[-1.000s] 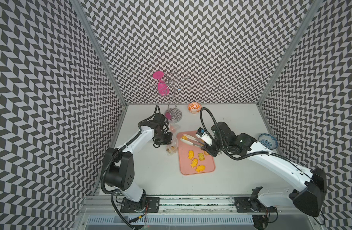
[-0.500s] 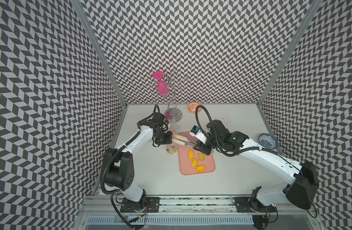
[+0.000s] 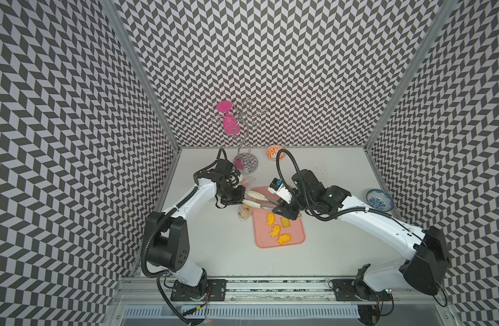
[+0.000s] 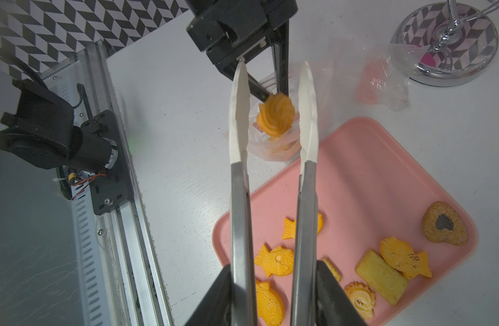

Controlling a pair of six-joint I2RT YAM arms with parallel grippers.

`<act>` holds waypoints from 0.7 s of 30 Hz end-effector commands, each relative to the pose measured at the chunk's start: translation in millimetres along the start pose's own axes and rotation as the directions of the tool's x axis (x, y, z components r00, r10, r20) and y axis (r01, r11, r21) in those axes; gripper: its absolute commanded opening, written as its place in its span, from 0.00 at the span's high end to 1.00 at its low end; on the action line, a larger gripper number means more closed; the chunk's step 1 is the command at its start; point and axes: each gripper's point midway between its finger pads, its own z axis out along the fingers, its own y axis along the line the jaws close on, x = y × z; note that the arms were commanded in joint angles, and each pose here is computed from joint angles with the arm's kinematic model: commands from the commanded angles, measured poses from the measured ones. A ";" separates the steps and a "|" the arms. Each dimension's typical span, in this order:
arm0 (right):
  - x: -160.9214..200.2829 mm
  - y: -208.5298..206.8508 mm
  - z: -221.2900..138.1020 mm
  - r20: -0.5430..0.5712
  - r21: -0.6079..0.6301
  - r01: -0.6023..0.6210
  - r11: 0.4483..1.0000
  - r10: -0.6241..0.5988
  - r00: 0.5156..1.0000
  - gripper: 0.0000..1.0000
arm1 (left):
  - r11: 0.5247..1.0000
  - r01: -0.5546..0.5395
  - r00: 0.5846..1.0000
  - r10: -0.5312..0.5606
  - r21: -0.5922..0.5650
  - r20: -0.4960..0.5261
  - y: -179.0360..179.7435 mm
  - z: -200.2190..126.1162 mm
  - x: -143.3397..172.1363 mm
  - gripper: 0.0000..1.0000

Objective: Put the cookies into a resealable bag to prevent moisture
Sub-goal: Place the cookie in the ziploc bag, then pick up the cookie from the tray.

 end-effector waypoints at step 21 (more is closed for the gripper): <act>89.6 -21.1 -35.9 -0.180 0.151 -0.035 0.988 0.062 0.982 0.55 | 0.999 -0.024 0.999 0.025 -0.033 0.024 1.6 -9.1 -8.6 1.00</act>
